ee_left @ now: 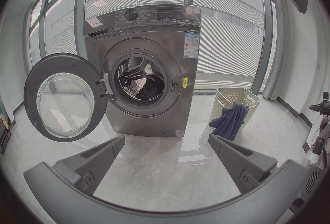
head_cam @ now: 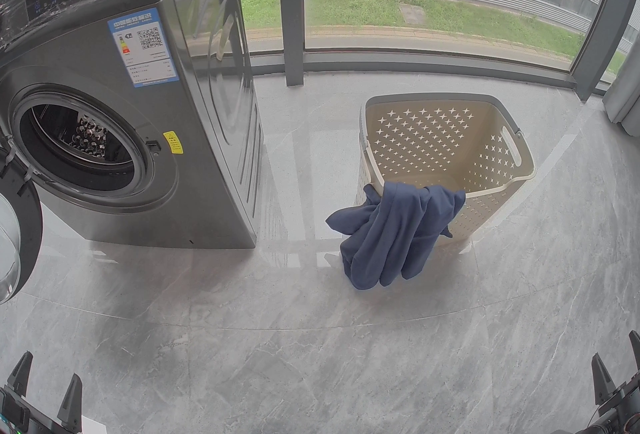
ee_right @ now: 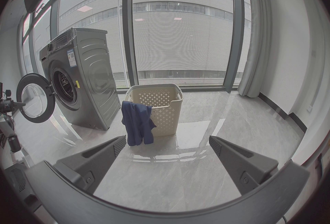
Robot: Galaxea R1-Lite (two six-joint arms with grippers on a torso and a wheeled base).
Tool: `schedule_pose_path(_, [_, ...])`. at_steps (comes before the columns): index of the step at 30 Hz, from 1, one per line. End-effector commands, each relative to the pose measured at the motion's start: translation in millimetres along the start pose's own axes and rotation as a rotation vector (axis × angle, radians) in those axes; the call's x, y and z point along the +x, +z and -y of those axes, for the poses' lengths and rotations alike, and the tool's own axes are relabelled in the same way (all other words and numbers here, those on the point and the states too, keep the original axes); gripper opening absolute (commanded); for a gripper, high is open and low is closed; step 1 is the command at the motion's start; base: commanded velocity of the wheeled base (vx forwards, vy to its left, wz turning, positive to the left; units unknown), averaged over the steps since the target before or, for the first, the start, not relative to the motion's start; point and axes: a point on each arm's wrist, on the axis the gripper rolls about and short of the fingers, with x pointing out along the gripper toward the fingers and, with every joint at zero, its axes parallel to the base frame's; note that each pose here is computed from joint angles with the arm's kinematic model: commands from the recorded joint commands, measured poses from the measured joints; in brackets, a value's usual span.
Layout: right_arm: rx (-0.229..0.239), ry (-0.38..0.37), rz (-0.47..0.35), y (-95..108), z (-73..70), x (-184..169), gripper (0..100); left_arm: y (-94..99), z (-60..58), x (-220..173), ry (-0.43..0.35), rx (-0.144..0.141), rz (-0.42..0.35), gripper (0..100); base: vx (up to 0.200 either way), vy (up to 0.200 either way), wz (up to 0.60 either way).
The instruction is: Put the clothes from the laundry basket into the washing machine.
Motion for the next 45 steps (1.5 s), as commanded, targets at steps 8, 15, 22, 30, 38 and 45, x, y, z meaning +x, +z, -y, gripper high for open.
schedule_pose_path(8, [0.000,-0.001,-0.001,-4.8,0.0,0.1,100,-5.2,-0.1,0.2,0.000,-0.001,-0.003,100,0.000,-0.100,-0.15])
schedule_pose_path(15, [-0.002,-0.001,-0.001,-4.8,0.0,0.1,100,-5.2,-0.1,0.2,-0.001,-0.001,-0.003,100,0.000,-0.057,0.00])
schedule_pose_path(22, [-0.002,-0.001,-0.001,-4.8,0.0,0.1,100,-5.1,-0.1,0.2,-0.001,-0.005,-0.001,100,0.000,0.000,0.00])
schedule_pose_path(30, [0.000,-0.001,0.000,-4.4,0.0,0.0,100,-5.2,-0.1,0.2,0.000,0.001,-0.003,100,0.150,0.000,0.00])
schedule_pose_path(38, [0.000,0.001,-0.001,-4.8,0.0,0.1,100,-5.1,-0.1,0.2,-0.001,-0.001,-0.001,100,0.000,-0.025,0.00])
schedule_pose_path(45, [0.000,0.001,-0.001,-4.8,0.0,0.1,100,-5.1,0.0,0.2,-0.001,0.002,-0.001,100,0.000,-0.200,0.00])
